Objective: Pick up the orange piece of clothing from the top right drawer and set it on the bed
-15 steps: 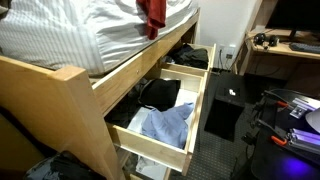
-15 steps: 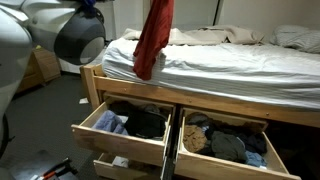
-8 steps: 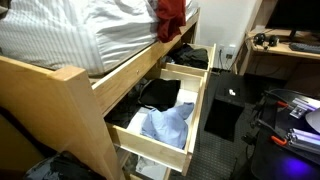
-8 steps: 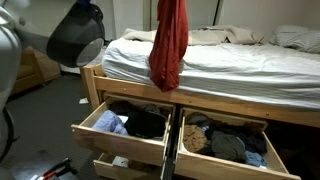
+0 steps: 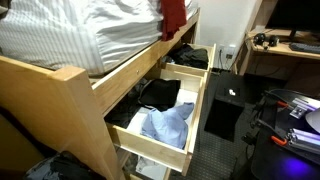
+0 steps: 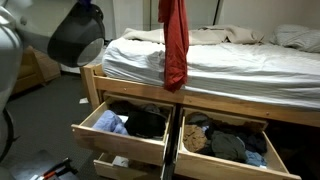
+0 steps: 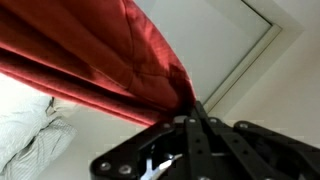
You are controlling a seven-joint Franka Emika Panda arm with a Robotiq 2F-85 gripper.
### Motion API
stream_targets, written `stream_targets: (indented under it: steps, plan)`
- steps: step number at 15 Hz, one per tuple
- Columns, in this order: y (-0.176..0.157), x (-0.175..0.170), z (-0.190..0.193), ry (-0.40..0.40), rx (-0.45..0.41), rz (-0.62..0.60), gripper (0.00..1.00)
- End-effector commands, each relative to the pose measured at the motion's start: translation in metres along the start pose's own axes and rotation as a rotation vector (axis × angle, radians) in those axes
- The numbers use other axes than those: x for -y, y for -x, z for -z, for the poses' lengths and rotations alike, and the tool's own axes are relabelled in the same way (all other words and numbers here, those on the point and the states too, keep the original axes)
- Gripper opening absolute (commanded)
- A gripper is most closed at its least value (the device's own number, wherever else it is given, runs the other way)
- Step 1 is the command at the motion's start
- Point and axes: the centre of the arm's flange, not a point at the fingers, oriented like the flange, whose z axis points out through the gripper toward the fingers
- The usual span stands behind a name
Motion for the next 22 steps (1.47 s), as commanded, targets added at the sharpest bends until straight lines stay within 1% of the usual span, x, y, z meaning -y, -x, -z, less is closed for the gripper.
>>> stream_targets:
  steps: [1,2,3,4,7,12,14,15,17,19,20,21,22]
  plan:
    - [-0.02,0.001,-0.077,-0.003,0.036,-0.029,0.0]
    - [-0.017,-0.004,-0.088,0.011,0.03,-0.038,0.0]
    - [-0.01,-0.011,-0.102,0.009,0.06,-0.039,0.0]
    - [0.001,-0.018,-0.118,0.015,0.067,-0.023,0.0]
    - [0.028,-0.033,-0.158,0.029,0.057,0.023,0.0]
    - [0.064,-0.059,-0.199,0.036,0.095,0.039,0.0]
    - [0.071,-0.064,-0.208,0.046,0.09,0.05,0.0]
    - [0.071,-0.062,-0.208,0.036,0.073,0.062,0.0]
    - [0.068,-0.053,-0.202,-0.007,0.013,0.093,0.0]
    - [0.066,-0.048,-0.201,-0.016,0.008,0.085,0.0]
    - [0.068,-0.052,-0.203,-0.001,0.013,0.086,0.0]
    - [0.072,-0.059,-0.207,0.028,0.044,0.071,0.0]
    - [0.077,-0.069,-0.21,0.082,0.086,0.057,0.0]
